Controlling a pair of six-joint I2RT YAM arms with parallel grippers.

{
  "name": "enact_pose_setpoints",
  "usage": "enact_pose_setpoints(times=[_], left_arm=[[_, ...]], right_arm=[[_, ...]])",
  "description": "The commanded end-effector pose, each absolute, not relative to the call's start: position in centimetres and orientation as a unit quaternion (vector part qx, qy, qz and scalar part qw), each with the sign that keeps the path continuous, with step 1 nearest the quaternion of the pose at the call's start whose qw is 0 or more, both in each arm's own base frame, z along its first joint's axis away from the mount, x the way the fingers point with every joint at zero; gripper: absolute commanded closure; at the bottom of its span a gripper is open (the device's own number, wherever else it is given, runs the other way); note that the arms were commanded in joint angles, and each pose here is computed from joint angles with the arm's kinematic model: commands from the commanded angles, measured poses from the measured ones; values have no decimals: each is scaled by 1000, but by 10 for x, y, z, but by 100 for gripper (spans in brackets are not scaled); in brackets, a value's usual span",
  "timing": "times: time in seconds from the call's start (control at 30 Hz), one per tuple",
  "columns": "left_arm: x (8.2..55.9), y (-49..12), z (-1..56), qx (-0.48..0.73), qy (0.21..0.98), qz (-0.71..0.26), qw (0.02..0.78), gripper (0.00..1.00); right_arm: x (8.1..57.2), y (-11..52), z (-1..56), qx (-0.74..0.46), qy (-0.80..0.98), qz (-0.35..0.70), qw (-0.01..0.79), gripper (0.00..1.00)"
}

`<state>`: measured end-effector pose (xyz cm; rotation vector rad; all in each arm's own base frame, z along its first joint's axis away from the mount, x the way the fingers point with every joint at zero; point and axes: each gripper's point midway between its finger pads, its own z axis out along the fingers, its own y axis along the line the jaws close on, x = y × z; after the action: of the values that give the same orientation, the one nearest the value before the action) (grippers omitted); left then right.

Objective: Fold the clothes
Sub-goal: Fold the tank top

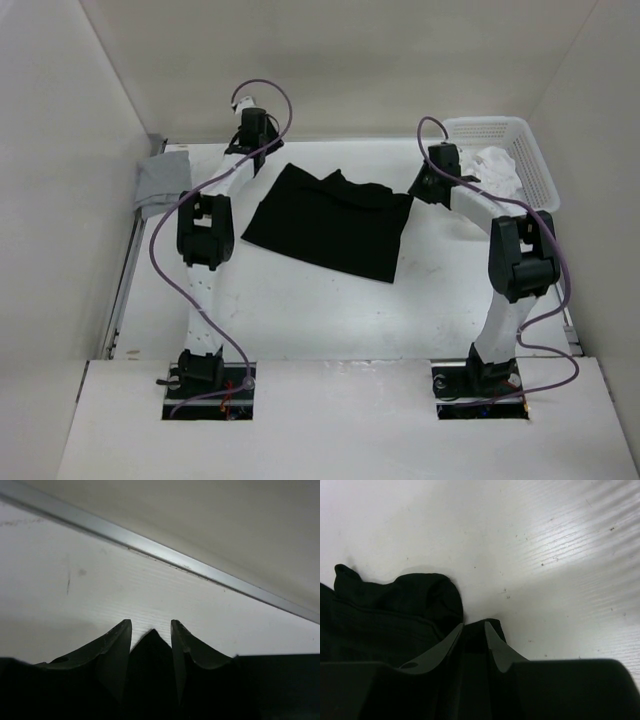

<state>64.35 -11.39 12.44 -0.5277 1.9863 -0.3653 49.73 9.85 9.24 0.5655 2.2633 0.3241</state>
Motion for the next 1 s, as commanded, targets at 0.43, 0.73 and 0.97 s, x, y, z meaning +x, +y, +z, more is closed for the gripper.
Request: enact_pose_setpoints(times=[0.43, 0.73, 0.97], left_arm=[[662, -151, 67, -55, 879, -61, 469, 55], [666, -154, 44, -54, 883, -79, 460, 58], [667, -160, 31, -45, 886, -88, 452, 78]], right_arm=[[505, 99, 78, 220, 891, 127, 377, 59], [506, 99, 78, 220, 893, 124, 371, 80], [504, 98, 77, 226, 894, 122, 368, 88]])
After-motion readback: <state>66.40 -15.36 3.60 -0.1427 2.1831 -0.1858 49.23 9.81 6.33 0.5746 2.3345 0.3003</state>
